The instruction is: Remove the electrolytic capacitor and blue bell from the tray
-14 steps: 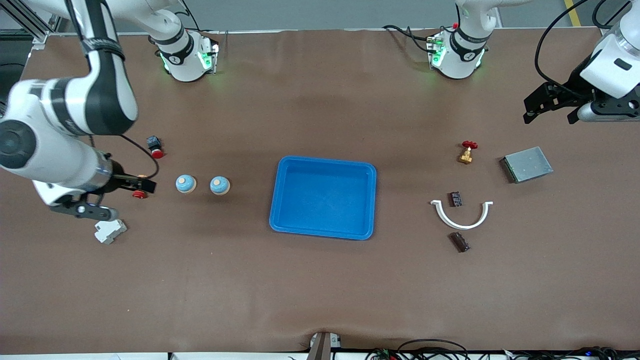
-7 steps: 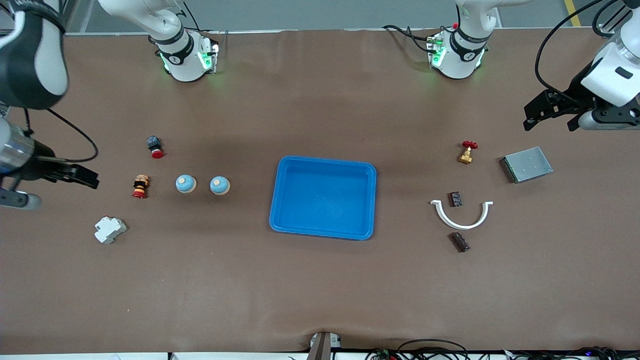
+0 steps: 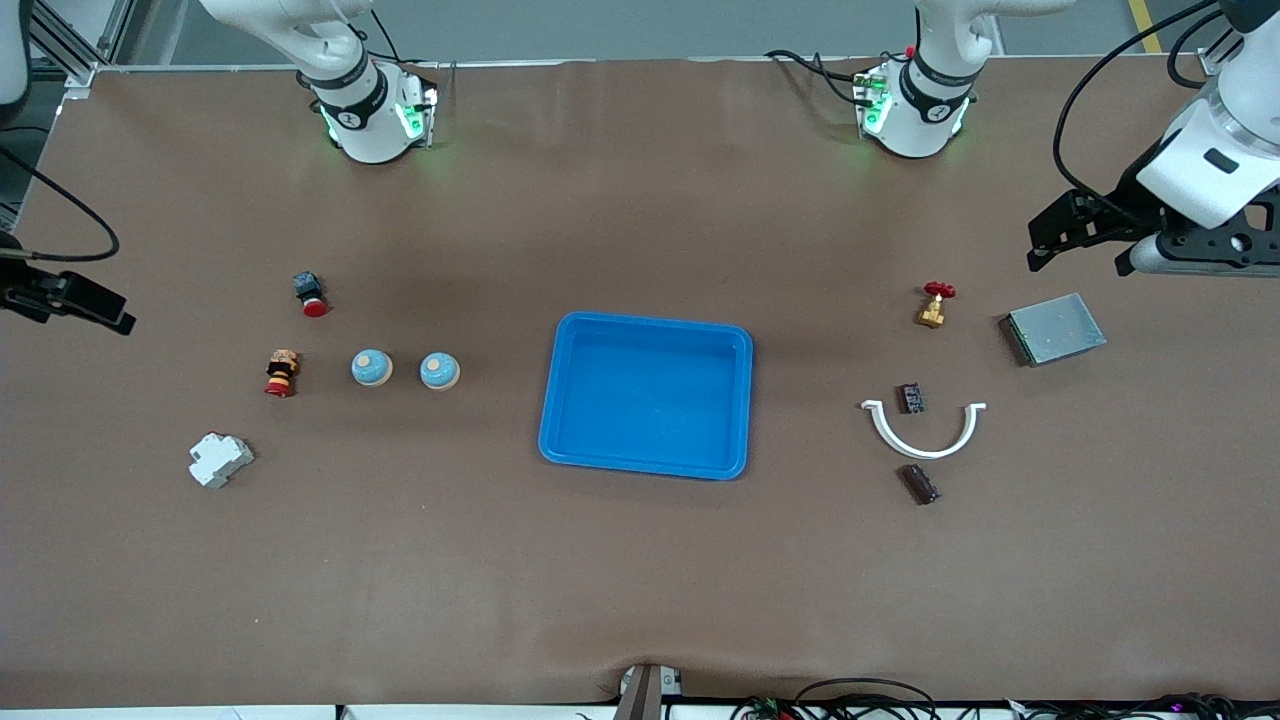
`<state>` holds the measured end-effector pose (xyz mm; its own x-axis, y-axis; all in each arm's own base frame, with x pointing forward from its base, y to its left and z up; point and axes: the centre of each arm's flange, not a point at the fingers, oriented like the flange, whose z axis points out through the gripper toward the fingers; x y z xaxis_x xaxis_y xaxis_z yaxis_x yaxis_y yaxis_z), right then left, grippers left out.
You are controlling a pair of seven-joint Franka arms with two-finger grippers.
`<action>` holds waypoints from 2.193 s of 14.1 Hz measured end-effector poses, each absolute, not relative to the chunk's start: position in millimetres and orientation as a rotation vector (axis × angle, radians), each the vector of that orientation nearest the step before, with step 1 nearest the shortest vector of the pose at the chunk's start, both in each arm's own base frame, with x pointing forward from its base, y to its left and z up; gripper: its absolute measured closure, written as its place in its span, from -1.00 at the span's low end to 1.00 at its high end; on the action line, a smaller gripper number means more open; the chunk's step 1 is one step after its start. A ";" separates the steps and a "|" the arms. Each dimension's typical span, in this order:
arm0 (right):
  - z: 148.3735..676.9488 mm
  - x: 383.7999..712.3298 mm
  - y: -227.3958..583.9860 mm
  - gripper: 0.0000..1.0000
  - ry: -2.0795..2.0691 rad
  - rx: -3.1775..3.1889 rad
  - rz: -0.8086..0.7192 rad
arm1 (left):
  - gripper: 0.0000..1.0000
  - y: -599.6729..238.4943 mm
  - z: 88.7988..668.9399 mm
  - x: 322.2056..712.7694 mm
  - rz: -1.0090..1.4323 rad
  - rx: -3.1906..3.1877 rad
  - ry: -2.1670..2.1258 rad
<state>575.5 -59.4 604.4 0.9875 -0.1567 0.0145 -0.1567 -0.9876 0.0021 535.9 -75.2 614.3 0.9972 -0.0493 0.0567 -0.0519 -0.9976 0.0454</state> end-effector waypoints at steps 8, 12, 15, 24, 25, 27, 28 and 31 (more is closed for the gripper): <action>642.2 544.7 -52.1 -1.00 -0.224 3.143 0.027 | -1.00 -71.5 612.3 544.6 0.085 3.092 -0.066; 644.0 542.3 -51.8 -1.00 -0.223 3.144 0.030 | -1.00 -69.3 605.3 550.4 0.071 3.106 -0.061; 647.5 533.6 -51.5 -1.00 -0.222 3.148 0.031 | -1.00 -64.8 593.2 564.2 0.053 3.138 -0.056; 645.0 525.4 -47.3 -1.00 -0.209 3.152 0.017 | -1.00 -36.0 573.7 609.3 0.091 3.142 0.028; 644.9 525.4 -47.2 -1.00 -0.208 3.152 0.017 | -1.00 -34.6 575.5 609.6 0.097 3.141 0.031; 643.3 525.4 -46.9 -1.00 -0.207 3.152 0.012 | -1.00 -35.0 580.5 609.6 0.109 3.140 0.030; 642.4 525.4 -46.8 -1.00 -0.207 3.152 0.010 | -1.00 -35.1 582.8 608.0 0.101 3.141 0.030; 640.4 525.4 -46.7 -1.00 -0.207 3.152 0.004 | -1.00 -37.2 588.1 600.3 0.057 3.143 0.024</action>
